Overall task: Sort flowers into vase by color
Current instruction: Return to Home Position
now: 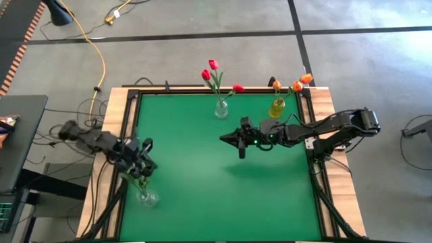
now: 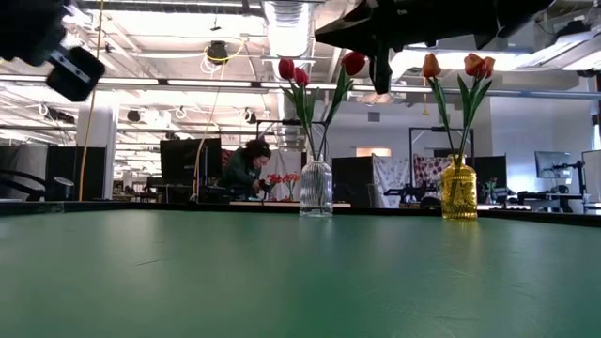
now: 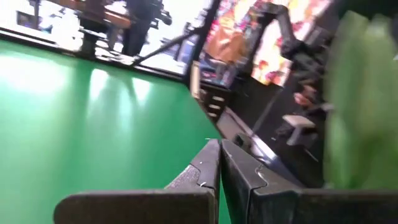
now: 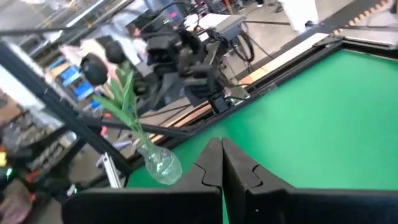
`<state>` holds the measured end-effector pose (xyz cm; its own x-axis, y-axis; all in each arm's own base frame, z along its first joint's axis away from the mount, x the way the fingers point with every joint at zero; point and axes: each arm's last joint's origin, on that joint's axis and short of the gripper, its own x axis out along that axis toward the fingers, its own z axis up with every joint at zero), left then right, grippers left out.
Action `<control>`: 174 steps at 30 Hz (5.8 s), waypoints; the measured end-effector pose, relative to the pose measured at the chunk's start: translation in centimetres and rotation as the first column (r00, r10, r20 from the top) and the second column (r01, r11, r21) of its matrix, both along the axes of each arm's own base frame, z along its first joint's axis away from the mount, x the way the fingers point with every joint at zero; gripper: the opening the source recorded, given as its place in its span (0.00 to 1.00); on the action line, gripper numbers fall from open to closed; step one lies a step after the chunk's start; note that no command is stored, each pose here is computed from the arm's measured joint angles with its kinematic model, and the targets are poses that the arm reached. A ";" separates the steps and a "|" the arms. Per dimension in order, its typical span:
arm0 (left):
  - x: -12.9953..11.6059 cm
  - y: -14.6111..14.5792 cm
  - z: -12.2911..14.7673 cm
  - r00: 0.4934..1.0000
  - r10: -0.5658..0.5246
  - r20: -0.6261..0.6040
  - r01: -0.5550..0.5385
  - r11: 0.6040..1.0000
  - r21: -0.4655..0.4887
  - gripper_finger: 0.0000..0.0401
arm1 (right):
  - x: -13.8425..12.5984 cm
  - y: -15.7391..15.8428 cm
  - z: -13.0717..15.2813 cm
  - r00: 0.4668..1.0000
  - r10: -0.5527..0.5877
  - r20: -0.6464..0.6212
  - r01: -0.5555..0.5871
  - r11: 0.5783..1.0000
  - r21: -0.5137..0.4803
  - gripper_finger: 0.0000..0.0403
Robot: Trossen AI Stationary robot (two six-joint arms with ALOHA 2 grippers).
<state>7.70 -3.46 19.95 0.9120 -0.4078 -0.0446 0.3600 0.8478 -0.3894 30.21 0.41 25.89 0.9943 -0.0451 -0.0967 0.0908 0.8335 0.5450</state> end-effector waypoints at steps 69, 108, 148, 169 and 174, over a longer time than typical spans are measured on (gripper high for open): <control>1.5 5.0 -2.7 0.757 0.653 0.025 -0.649 0.747 0.145 0.00 | -14.4 -0.7 -10.9 0.999 -0.026 0.045 0.040 0.937 -0.347 0.05; 1.5 5.1 -2.7 0.741 0.671 0.013 -0.668 0.735 0.115 0.00 | -20.0 -0.7 -9.6 0.999 -0.024 0.024 0.033 0.874 -0.486 0.11; 1.5 5.0 -2.7 0.743 0.669 0.013 -0.666 0.737 0.115 0.00 | -20.0 -0.7 -9.6 0.999 -0.020 0.027 0.031 0.874 -0.485 0.12; 1.5 5.0 -2.7 0.743 0.669 0.013 -0.666 0.737 0.115 0.00 | -20.0 -0.7 -9.6 0.999 -0.020 0.027 0.031 0.874 -0.485 0.12; 1.5 5.0 -2.7 0.743 0.669 0.013 -0.666 0.737 0.115 0.00 | -20.0 -0.7 -9.6 0.999 -0.020 0.027 0.031 0.874 -0.485 0.12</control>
